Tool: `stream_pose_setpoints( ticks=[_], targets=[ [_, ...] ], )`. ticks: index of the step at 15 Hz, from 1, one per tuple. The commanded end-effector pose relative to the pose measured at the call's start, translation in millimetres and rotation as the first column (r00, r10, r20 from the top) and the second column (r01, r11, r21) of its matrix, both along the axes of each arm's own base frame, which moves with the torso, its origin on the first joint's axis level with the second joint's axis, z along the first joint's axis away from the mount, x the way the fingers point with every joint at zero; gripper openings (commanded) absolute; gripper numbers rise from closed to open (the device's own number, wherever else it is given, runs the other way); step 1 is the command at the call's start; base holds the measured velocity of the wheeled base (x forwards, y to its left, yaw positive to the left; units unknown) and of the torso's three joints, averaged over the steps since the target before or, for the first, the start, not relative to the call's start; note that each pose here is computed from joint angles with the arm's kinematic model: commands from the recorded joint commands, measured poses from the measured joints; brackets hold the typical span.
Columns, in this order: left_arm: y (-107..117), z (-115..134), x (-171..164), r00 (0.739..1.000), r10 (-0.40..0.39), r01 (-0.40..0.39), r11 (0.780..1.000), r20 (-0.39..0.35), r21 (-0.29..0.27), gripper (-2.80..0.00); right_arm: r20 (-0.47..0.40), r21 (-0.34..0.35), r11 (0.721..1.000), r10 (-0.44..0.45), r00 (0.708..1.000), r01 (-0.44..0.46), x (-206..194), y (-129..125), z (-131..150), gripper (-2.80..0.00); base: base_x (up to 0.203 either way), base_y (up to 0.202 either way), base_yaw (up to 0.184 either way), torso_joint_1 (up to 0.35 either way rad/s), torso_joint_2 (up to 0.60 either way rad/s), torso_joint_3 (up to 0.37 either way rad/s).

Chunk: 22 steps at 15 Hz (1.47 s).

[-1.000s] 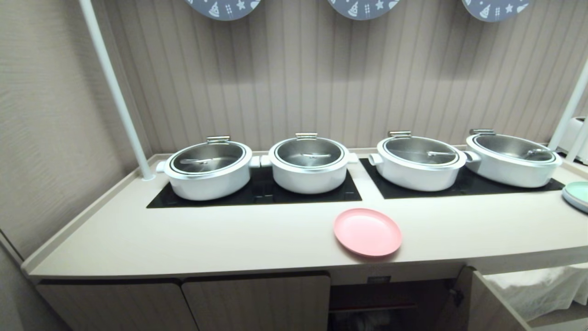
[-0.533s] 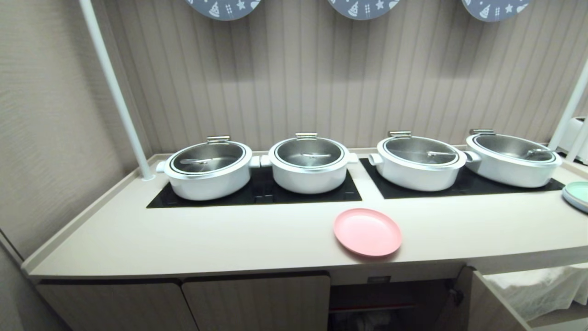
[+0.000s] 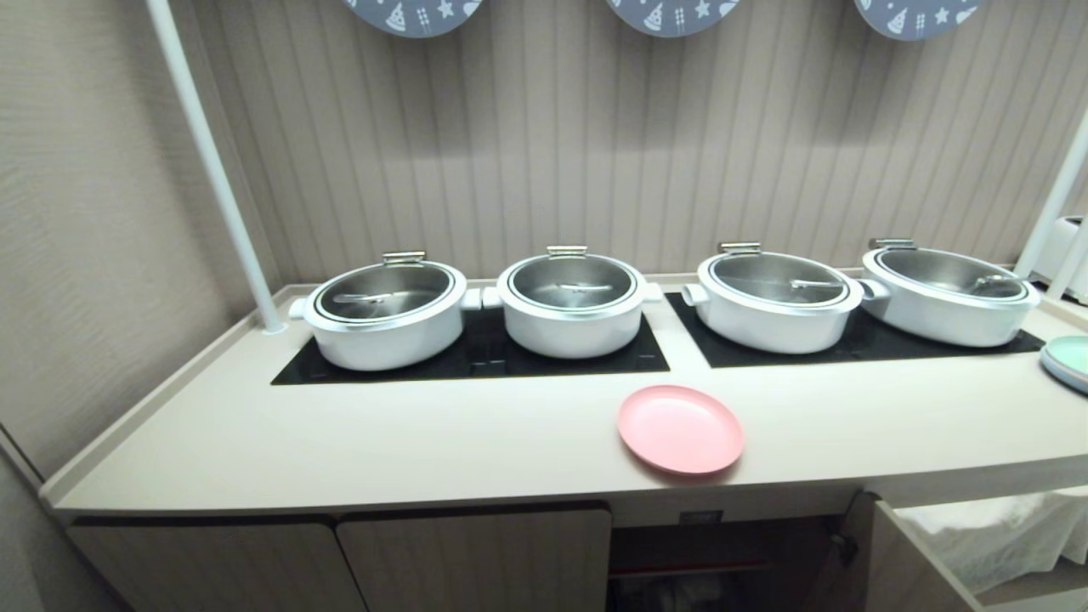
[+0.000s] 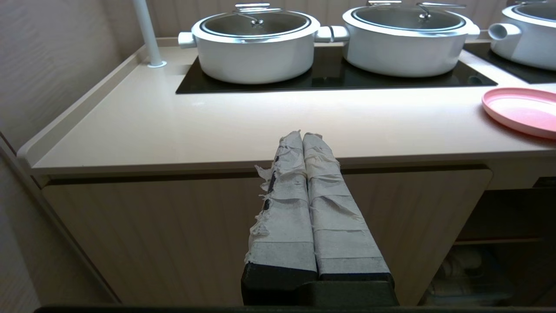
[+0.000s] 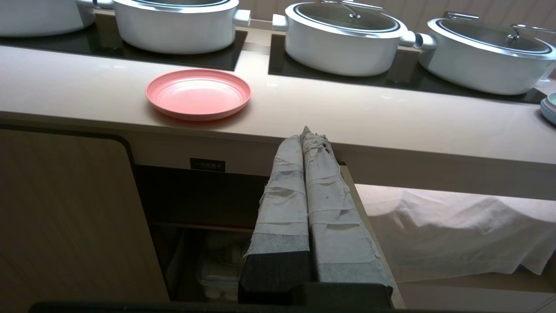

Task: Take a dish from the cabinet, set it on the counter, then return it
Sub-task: Pick up the plate from the table

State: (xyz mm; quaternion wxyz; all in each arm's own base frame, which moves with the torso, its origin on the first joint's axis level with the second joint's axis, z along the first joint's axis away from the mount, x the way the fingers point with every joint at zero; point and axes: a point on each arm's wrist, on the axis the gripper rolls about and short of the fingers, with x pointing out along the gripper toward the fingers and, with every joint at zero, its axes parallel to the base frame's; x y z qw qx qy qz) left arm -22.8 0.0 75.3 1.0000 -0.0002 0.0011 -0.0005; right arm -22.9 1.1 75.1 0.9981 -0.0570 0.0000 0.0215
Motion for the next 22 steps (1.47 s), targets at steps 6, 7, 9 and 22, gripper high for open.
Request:
stream_pose_setpoints(
  ticks=[6, 7, 9, 22],
  targets=[
    [0.0, 0.0, 0.0, 1.0, 0.0, 0.0, 1.0, 0.001, -0.001, -2.8, -0.002, -0.012, 1.0, 0.003, 1.0, -0.003, 0.1, 0.1, 0.3, -2.8, 0.0, 0.0, 0.0, 0.0, 0.0, 0.0],
    [0.0, 0.0, 0.0, 1.0, 0.001, -0.001, 1.0, 0.001, -0.001, -2.8, -0.013, -0.014, 1.0, 0.004, 1.0, -0.004, 1.0, 0.1, 0.6, -2.8, 0.0, 0.0, 0.0, 0.0, 0.0, 0.0],
    [0.0, 0.0, 0.0, 1.0, -0.002, 0.002, 1.0, 0.001, -0.001, -2.8, -0.061, -0.018, 1.0, -0.001, 0.998, 0.0, 5.2, -0.1, 2.5, -2.8, 0.0, 0.0, 0.0, 0.0, 0.0, 0.0],
    [0.0, 0.0, 0.0, 1.0, 0.001, -0.001, 1.0, 0.001, 0.0, -2.8, -0.264, -0.011, 1.0, 0.004, 0.965, -0.007, 50.6, -0.1, 55.8, -2.8, 0.0, 0.0, 0.0, 0.0, 0.0, 0.0]
  ],
)
